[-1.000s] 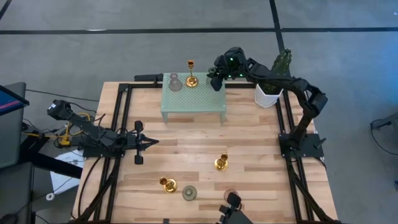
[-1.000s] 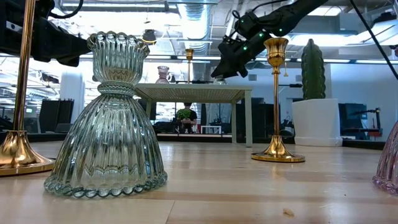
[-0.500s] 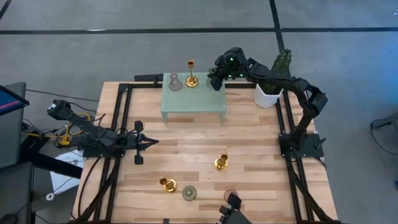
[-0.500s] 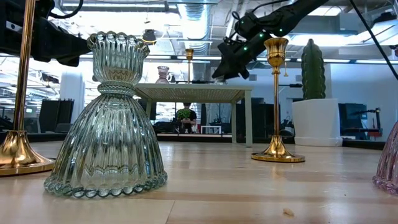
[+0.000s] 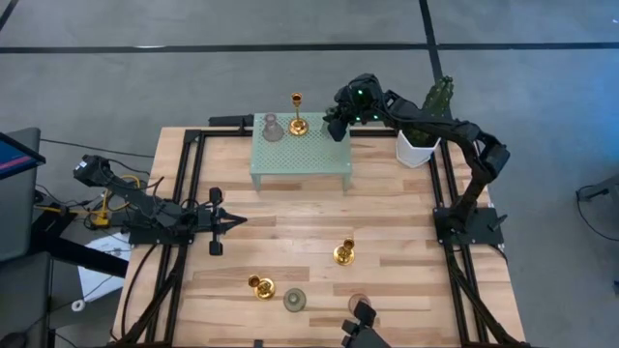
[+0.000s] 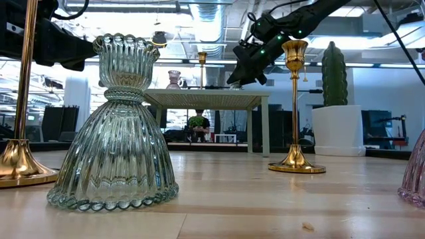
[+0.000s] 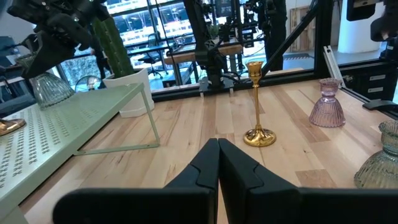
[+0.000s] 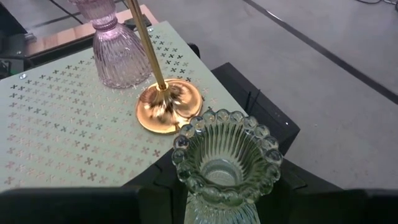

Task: Pick & Place candle stick holders
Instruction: Put the top green glass candle holder on the shelf

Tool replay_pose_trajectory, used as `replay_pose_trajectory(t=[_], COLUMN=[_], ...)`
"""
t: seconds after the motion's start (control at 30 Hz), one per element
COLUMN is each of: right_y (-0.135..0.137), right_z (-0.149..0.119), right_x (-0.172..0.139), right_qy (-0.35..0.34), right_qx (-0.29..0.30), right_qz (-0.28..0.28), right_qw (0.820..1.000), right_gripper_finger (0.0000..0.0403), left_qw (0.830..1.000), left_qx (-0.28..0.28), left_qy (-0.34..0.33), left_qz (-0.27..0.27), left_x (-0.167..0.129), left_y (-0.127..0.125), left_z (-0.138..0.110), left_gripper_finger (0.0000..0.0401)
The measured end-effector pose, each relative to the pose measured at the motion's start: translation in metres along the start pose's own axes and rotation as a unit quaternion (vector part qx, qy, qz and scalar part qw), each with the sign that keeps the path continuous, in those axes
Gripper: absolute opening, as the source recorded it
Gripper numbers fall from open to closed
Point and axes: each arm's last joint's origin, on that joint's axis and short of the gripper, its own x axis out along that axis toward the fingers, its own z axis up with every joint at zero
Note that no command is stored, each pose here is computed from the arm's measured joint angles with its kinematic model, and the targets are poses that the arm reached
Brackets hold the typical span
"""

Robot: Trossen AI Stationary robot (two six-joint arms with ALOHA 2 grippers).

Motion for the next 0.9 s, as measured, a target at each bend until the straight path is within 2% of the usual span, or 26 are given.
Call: replay_pose_trajectory(t=[0.27,0.43,0.63,0.9], right_y=[0.0,0.0,0.0,0.008], right_z=[0.001,0.002,0.004,0.016], right_x=[0.0,0.0,-0.005,-0.039], right_qy=[-0.005,-0.013,-0.012,-0.026], right_qx=[-0.008,-0.01,-0.022,-0.051], right_qz=[0.0,-0.001,-0.001,-0.003], right_qw=[1.0,1.0,1.0,0.998], right_gripper_finger=[0.0198,0.0227,0.0237,0.0238], left_qw=[1.0,1.0,1.0,1.0], left_qx=[0.0,0.0,0.0,0.0], left_qy=[0.0,0.0,0.0,0.0], left_qz=[0.0,0.0,0.0,0.0], left_x=[0.0,0.0,0.0,0.0], left_y=[0.0,0.0,0.0,0.0], left_z=[0.0,0.0,0.0,0.0], left_gripper_finger=[0.0006,0.0006,0.0006,0.0006])
